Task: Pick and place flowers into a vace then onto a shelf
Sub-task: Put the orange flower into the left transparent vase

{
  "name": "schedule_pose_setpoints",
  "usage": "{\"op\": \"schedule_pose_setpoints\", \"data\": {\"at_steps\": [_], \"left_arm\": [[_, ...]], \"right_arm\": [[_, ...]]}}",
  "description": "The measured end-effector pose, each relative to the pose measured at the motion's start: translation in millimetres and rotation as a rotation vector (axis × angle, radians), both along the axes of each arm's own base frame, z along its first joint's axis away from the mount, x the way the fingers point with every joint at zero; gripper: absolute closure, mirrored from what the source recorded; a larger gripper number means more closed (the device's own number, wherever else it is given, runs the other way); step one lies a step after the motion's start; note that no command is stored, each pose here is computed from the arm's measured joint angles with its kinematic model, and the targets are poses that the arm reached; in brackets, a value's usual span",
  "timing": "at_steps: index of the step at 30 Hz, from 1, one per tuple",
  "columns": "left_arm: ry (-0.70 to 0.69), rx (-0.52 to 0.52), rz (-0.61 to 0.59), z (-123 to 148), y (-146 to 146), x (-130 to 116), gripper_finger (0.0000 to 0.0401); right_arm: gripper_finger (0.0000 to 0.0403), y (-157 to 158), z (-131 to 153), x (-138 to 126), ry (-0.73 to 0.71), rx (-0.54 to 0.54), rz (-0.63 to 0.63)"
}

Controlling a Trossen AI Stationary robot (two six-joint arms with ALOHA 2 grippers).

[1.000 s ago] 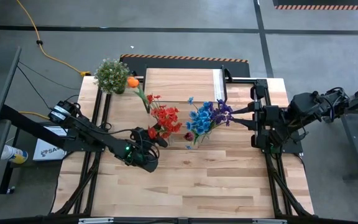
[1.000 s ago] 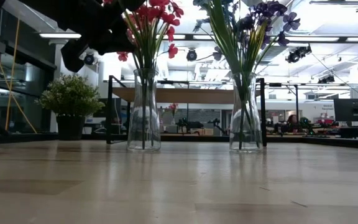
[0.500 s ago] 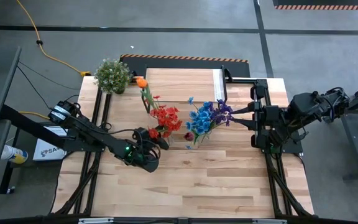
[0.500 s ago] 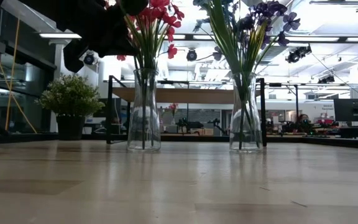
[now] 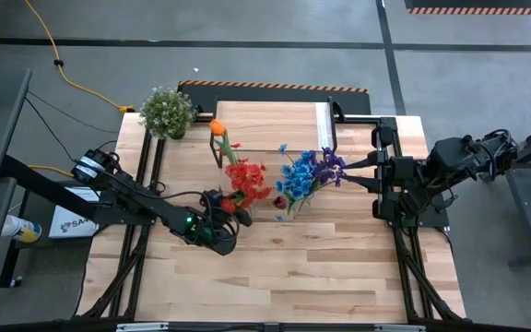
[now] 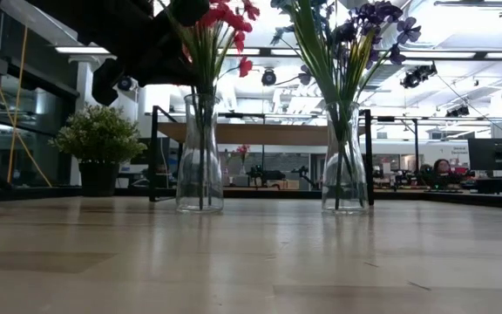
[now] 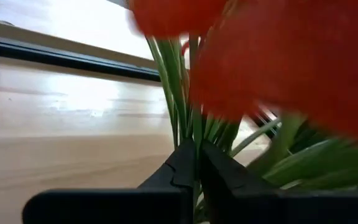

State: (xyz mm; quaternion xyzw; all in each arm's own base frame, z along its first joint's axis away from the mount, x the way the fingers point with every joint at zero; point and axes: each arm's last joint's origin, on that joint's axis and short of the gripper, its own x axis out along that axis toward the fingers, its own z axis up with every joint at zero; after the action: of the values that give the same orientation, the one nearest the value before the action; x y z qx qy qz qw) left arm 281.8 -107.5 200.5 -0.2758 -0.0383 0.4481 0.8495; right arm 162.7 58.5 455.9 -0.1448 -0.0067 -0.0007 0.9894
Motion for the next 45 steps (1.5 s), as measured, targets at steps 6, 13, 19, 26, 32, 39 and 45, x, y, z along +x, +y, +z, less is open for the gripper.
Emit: {"op": "schedule_pose_setpoints", "data": {"at_steps": [6, 13, 19, 26, 32, 39, 45], "left_arm": [[0.029, -0.005, -0.029, -0.6, -0.8, 0.4, 0.0363], [0.079, -0.005, -0.061, -2.7, -0.9, -0.2, 0.0319], [0.116, 0.014, -0.061, -4.7, 0.0, -2.1, 0.0282], [0.160, 0.022, -0.076, -6.8, 0.5, -3.7, 0.0257], [0.218, 0.034, -0.096, -8.9, 1.2, -5.7, 0.0243], [0.286, 0.052, -0.119, -8.0, 0.9, -13.0, 0.0226], [0.315, 0.023, -0.172, 1.9, -1.2, -24.3, 0.0217]], "right_arm": [[0.0336, 0.0, 0.0, 0.0, 0.000, 0.000, 0.000], [0.0336, 0.0, 0.0, 0.0, 0.000, 0.000, 0.000], [0.0336, 0.0, 0.0, 0.0, 0.000, -0.001, 0.000], [0.0336, 0.0, 0.0, 0.0, 0.000, -0.001, 0.000], [0.0336, 0.0, 0.0, 0.0, 0.000, -0.001, 0.000], [0.0336, 0.0, -0.1, 0.0, 0.001, -0.001, 0.000], [0.0336, 0.0, -0.1, 0.0, 0.001, -0.001, -0.001]]}}
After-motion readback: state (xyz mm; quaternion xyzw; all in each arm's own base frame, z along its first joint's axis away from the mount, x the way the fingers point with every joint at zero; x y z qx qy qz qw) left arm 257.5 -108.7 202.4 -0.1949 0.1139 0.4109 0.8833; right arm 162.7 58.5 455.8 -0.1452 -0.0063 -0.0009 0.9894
